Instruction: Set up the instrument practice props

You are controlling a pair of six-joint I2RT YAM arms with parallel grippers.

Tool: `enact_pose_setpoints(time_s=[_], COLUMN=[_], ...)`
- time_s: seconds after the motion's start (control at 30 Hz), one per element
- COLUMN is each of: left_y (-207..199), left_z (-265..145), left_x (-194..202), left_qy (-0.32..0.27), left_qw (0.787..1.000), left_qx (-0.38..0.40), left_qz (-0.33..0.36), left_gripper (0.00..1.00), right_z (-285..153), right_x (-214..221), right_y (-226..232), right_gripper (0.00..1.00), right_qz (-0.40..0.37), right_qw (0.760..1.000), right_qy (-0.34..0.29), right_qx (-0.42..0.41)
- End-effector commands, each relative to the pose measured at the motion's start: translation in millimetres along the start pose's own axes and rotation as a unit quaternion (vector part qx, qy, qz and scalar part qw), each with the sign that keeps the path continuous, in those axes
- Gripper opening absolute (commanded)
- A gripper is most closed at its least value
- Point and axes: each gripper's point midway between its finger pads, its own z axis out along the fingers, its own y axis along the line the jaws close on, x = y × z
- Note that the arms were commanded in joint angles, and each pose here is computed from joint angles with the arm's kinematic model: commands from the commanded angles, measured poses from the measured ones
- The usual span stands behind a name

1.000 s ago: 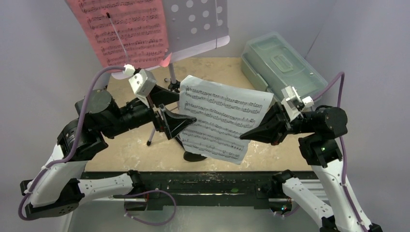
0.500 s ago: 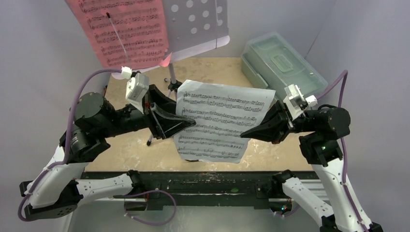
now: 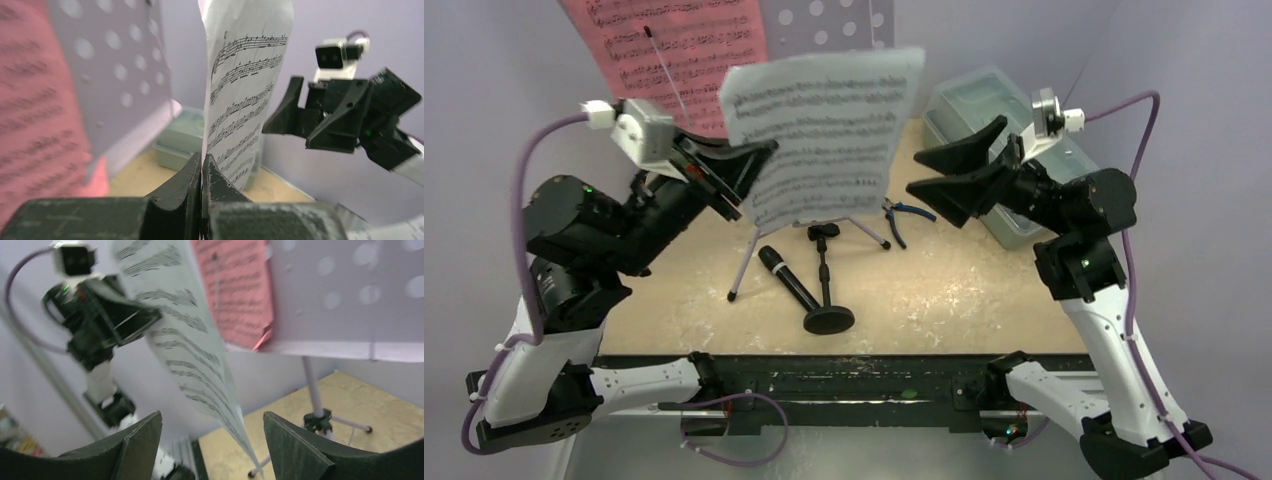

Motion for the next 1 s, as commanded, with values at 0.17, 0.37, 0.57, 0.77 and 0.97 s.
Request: enact_pose_setpoints(time_s=[0.17, 0.37, 0.57, 0.77, 0.97], left_y=[71.2, 74.4, 66.4, 63.7, 71.7], left_z=[-10.9, 9.7, 31.7, 45.3, 51.6], left_x=[-115.2, -125.3, -128.7, -125.6, -118.9], left_qy=[-0.152, -0.170, -0.182, -0.176, -0.168], left_qw=[0.963, 0.953, 0.954, 0.954, 0.946], left_qx=[-0.214, -0.237, -0.222, -0.219, -0.245], left_qz=[0.064, 0.085, 0.090, 0.104, 0.130], left_gripper=[0.00, 0.00, 0.00, 0.00, 0.00], right_z=[36.0, 64.0, 82.5, 101.3, 110.2], right_x=[-104.0, -130.7, -153.0, -152.7, -147.4], right_y=[-52.3, -72.7, -86.5, -107.4, -122.1], right_gripper=[0.78, 0.69, 0.58, 0.48, 0.36], right_qz=[0.040, 0.042, 0.038, 0.051, 0.051], right_qw=[0.980, 0.978, 0.975, 0.977, 0.978], right_qy=[-0.153, -0.172, -0.193, -0.180, -0.174], right_qx=[0.117, 0.107, 0.101, 0.099, 0.099])
